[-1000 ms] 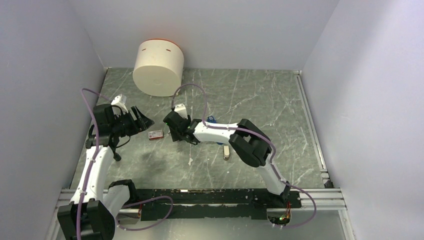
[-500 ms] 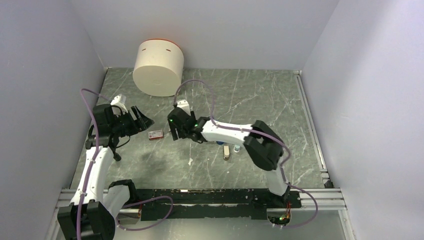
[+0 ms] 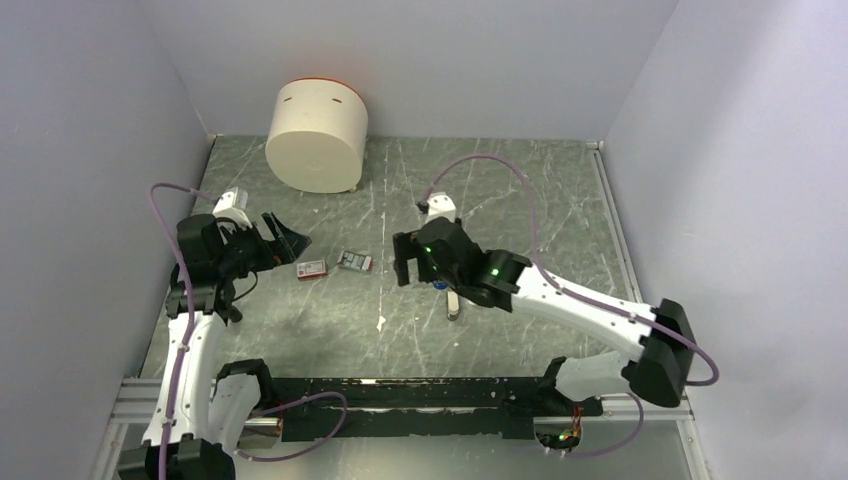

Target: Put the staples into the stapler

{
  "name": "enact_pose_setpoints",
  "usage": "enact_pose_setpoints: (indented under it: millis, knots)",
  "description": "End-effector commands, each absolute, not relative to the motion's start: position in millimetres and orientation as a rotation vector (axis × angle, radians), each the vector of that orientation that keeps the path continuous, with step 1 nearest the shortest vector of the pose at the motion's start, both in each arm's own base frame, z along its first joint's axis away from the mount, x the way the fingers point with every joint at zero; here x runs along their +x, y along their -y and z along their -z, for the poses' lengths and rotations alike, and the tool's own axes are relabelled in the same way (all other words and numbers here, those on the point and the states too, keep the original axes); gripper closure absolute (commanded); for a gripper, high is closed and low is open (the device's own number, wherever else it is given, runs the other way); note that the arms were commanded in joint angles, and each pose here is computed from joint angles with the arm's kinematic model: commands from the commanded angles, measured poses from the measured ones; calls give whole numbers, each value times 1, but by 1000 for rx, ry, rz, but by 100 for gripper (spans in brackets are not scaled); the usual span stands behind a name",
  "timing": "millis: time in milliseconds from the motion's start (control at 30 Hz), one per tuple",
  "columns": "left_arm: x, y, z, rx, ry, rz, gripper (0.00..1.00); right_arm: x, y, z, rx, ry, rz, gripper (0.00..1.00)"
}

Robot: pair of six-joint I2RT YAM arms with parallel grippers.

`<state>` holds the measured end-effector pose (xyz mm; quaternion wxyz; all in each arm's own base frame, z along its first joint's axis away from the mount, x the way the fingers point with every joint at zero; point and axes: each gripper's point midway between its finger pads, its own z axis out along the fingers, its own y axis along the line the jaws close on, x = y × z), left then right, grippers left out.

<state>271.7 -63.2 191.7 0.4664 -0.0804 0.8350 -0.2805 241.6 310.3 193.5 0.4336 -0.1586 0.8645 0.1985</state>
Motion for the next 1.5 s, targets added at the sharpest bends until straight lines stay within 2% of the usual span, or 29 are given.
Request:
enact_pose_setpoints:
  millis: [0, 200, 433, 633, 700, 833, 967, 1133, 1267, 1467]
  knots:
    - [268, 72, -208, -91, -1972, 718, 3, 221, -239, -170, -259, -2265, -282, 7]
    - [264, 77, -215, -56, -1939, 743, 7, 194, -190, -149, -156, -2340, -206, 19]
    - [264, 78, -214, -74, -1939, 754, 4, 179, -187, -108, -146, -2459, -166, 18]
    - [264, 76, -212, -93, -1953, 746, 3, 180, -203, -83, -133, -2498, -210, 36]
    - [265, 76, -211, -99, -1955, 749, 3, 183, -205, -76, -128, -2502, -204, 39]
    - [266, 76, -209, -108, -1961, 750, 3, 197, -214, -77, -152, -2463, -209, 39]
    - [267, 73, -208, -125, -1965, 735, 3, 224, -221, -82, -138, -2462, -261, 32]
    - [268, 72, -205, -145, -1972, 735, 3, 253, -235, -85, -229, -2451, -323, 31]
    - [269, 73, -202, -167, -1990, 747, 3, 259, -254, -78, -367, -2464, -354, 35]
    - [271, 74, -195, -185, -2022, 765, 3, 275, -251, -64, -382, -2458, -246, 45]
